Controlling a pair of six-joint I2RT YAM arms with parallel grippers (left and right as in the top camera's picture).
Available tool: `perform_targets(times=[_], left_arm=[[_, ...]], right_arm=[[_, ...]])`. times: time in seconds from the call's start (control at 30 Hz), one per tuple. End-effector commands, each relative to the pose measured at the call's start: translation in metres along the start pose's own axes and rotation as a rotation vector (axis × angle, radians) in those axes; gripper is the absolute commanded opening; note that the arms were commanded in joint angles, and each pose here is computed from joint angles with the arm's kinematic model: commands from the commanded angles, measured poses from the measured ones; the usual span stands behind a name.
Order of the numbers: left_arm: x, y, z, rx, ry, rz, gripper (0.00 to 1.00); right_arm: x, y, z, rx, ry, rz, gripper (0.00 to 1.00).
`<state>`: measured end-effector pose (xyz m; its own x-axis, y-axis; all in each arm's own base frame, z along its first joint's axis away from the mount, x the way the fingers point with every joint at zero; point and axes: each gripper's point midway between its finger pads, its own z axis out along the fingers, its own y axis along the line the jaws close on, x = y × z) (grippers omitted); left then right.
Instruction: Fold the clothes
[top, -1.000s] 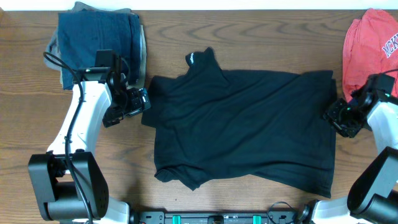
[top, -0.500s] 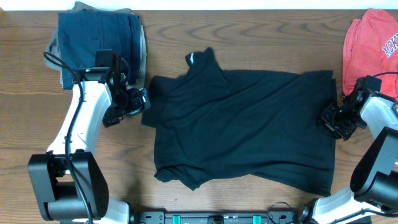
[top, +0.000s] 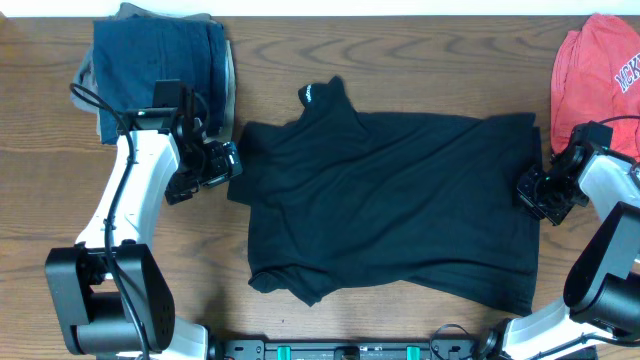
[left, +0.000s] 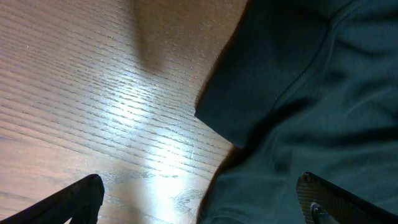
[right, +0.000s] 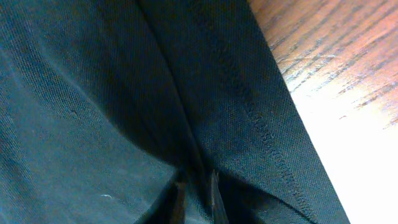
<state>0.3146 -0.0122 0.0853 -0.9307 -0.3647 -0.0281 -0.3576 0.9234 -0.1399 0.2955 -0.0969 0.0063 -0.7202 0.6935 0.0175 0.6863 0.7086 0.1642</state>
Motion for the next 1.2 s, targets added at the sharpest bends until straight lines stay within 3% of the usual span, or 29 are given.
perform_targets(times=[0.0, 0.2, 0.53, 0.8, 1.03, 1.17], left_arm=[[0.002, 0.001, 0.002, -0.005, 0.009, 0.006, 1.0], [0.002, 0.001, 0.002, -0.005, 0.009, 0.006, 1.0], [0.001, 0.001, 0.002, -0.004, 0.006, 0.006, 1.0], [0.001, 0.001, 0.002, -0.005, 0.007, 0.006, 1.0], [0.002, 0.001, 0.002, -0.005, 0.008, 0.006, 1.0], [0.002, 0.001, 0.002, -0.005, 0.008, 0.006, 1.0]], right_arm=[[0.003, 0.001, 0.005, 0.013, 0.011, -0.009, 0.01], [0.002, -0.005, -0.004, 0.055, 0.021, -0.002, 0.01], [0.0, -0.037, -0.037, 0.289, 0.024, 0.067, 0.01], [-0.008, -0.046, -0.039, 0.34, -0.029, 0.123, 0.02], [0.002, -0.048, -0.04, 0.348, 0.016, 0.123, 0.17], [0.008, -0.045, -0.039, 0.33, 0.044, 0.12, 0.51]])
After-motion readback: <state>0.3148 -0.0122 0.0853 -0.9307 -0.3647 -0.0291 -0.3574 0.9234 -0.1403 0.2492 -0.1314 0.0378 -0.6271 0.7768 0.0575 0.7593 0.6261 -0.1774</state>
